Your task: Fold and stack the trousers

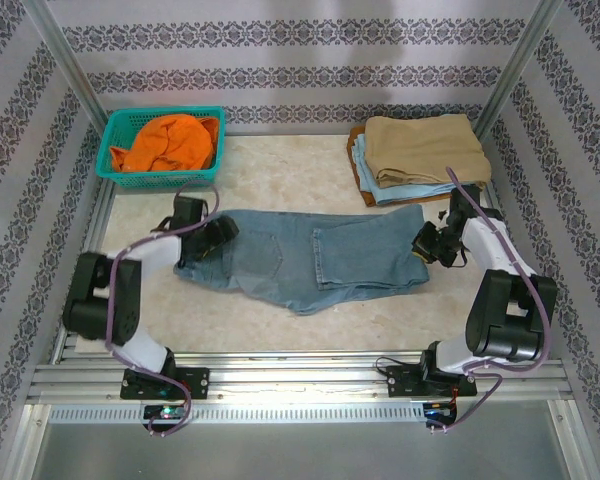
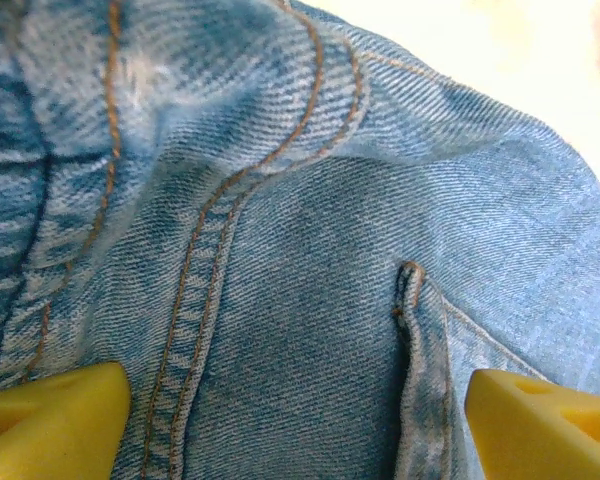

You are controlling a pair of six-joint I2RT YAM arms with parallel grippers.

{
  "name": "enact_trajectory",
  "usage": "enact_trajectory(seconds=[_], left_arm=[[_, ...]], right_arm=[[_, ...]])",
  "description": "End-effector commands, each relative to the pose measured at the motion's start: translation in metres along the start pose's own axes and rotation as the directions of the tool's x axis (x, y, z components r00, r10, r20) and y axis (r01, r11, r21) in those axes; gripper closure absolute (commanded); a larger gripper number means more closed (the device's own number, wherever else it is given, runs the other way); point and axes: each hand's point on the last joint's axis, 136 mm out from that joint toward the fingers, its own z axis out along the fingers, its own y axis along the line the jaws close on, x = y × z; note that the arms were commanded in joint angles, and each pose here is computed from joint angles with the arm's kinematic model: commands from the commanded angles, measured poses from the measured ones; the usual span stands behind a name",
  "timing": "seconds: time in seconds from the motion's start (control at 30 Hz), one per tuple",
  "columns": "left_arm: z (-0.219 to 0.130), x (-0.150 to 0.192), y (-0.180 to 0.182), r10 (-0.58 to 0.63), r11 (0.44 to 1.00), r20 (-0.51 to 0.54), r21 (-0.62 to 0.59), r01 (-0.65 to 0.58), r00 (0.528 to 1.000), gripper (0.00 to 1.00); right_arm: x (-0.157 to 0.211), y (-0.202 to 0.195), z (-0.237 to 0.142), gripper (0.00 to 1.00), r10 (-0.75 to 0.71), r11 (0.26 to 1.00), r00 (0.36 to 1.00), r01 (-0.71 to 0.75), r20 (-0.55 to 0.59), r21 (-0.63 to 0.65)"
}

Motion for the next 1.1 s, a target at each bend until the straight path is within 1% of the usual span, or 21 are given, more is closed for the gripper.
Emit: enact_trajectory(seconds=[0.0,0.03,0.1,0.17,0.23,0.3,0.37,0.43,0.53,0.63,0.7,0.77,0.87,0.97,1.07], left_arm=[[-0.017,0.092,0.06,-0.16,0.974,-0.187,-0.188,0.125,0.969,0.14],[-0.026,0.106,0.064,-0.162,0.971,-0.194,-0.203,0.122,0.967,0.14],[-0.04,0.124,0.062,-0.15,0.976,-0.205,-0.188,0.111,0.967,0.13],[-0.052,0.128,0.059,-0.146,0.98,-0.204,-0.165,0.113,0.968,0.12],[-0.067,0.119,0.047,-0.107,0.988,-0.19,-0.127,0.084,0.976,0.1],[-0.084,0.102,0.037,-0.046,0.991,-0.154,-0.131,0.026,0.987,0.07],[-0.099,0.081,0.033,0.006,0.985,-0.109,-0.169,-0.025,0.994,0.05],[-0.104,0.068,0.038,0.004,0.979,-0.097,-0.201,-0.024,0.995,0.05],[-0.101,0.058,0.054,-0.051,0.972,-0.093,-0.231,0.028,0.994,0.04],[-0.099,0.054,0.072,-0.065,0.957,-0.058,-0.286,0.046,0.996,0.03],[-0.091,0.059,0.073,-0.074,0.964,-0.061,-0.261,0.056,0.995,0.04],[-0.079,0.068,0.076,-0.093,0.969,-0.074,-0.237,0.073,0.993,0.11],[-0.067,0.076,0.078,-0.11,0.976,-0.084,-0.199,0.091,0.99,0.16],[-0.06,0.079,0.074,-0.103,0.984,-0.092,-0.157,0.088,0.99,0.17],[-0.059,0.074,0.06,-0.099,0.991,-0.09,-0.095,0.091,0.991,0.16]], right_arm=[[-0.016,0.01,-0.006,1.0,-0.057,0.998,0.998,0.057,0.032,0.007],[-0.018,0.013,-0.007,1.0,-0.062,0.998,0.998,0.062,0.027,-0.002],[-0.021,0.02,-0.009,1.0,-0.081,0.997,0.996,0.081,0.027,-0.005],[-0.023,0.03,-0.013,1.0,-0.116,0.993,0.993,0.116,0.03,-0.004],[-0.022,0.042,-0.02,1.0,-0.151,0.988,0.988,0.151,0.032,-0.008],[-0.019,0.053,-0.028,1.0,-0.176,0.984,0.984,0.177,0.034,-0.025],[-0.013,0.068,-0.039,1.0,-0.202,0.978,0.978,0.204,0.046,-0.045],[-0.004,0.081,-0.05,1.0,-0.231,0.97,0.972,0.234,0.05,-0.061],[0.019,0.106,-0.069,1.0,-0.276,0.954,0.96,0.281,0.055,-0.106],[0.048,0.134,-0.086,1.0,-0.326,0.931,0.943,0.332,0.061,-0.151],[0.066,0.152,-0.095,1.0,-0.351,0.917,0.934,0.358,0.072,-0.178],[0.088,0.175,-0.101,1.0,-0.384,0.895,0.92,0.392,0.078,-0.214],[0.119,0.207,-0.102,1.0,-0.42,0.866,0.903,0.428,0.088,-0.259],[0.158,0.243,-0.095,1.0,-0.488,0.823,0.87,0.487,0.074,-0.293],[0.205,0.281,-0.078,1.0,-0.54,0.784,0.841,0.522,0.045,-0.337]])
